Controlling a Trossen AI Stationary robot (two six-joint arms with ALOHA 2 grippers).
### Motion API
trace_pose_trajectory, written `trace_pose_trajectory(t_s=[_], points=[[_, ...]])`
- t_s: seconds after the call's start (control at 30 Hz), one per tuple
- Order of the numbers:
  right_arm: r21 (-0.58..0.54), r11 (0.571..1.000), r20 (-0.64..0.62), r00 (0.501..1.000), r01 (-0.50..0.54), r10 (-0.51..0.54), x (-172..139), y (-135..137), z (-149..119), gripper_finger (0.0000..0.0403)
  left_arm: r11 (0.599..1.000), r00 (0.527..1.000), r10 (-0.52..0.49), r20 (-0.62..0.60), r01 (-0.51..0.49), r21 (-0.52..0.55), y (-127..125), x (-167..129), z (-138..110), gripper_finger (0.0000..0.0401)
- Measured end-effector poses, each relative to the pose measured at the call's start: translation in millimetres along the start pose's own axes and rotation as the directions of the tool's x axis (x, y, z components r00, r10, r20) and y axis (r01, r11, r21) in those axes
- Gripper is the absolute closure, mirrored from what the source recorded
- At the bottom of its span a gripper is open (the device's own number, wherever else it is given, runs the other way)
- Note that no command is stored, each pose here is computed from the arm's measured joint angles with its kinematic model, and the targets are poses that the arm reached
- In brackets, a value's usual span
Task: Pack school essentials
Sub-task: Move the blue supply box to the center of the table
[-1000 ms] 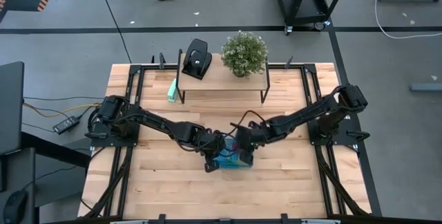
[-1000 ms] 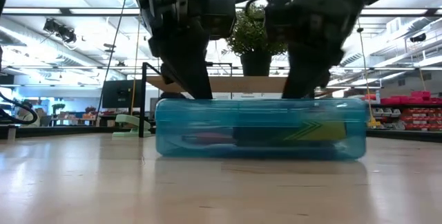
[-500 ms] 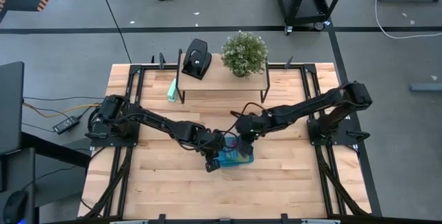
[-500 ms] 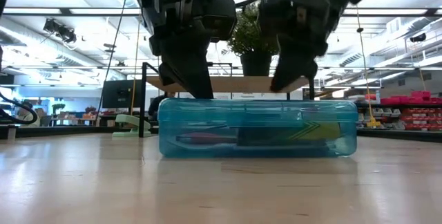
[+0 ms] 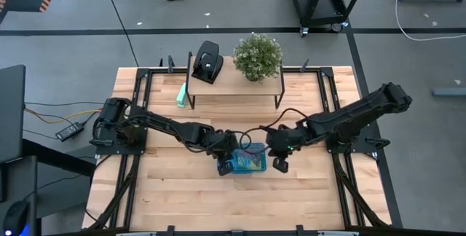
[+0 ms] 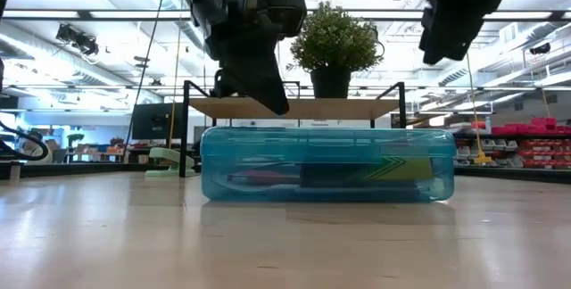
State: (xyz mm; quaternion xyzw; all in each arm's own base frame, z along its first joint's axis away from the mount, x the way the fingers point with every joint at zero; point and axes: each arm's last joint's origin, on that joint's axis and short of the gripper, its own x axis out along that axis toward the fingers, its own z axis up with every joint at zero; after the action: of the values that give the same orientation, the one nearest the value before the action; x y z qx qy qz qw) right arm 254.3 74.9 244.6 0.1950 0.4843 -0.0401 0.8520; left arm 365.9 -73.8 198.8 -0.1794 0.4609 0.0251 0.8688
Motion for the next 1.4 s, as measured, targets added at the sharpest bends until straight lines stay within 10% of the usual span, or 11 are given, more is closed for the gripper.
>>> trace_pose_trajectory(t_s=[1.1, 1.4], points=[[0.048, 0.963, 0.324, 0.916, -0.266, 0.237, -112.7, -11.0, -12.3, 0.0378, 0.986, 0.937, -0.155, 0.312, 0.128, 0.105, -15.6, -13.2, 31.3, 0.0390], [0.058, 0.968, 0.387, 0.900, -0.242, 0.202, -116.2, -11.8, -9.9, 0.0378, 0.995, 0.972, -0.098, 0.212, 0.091, 0.044, -6.3, 30.8, 17.4, 0.0382]])
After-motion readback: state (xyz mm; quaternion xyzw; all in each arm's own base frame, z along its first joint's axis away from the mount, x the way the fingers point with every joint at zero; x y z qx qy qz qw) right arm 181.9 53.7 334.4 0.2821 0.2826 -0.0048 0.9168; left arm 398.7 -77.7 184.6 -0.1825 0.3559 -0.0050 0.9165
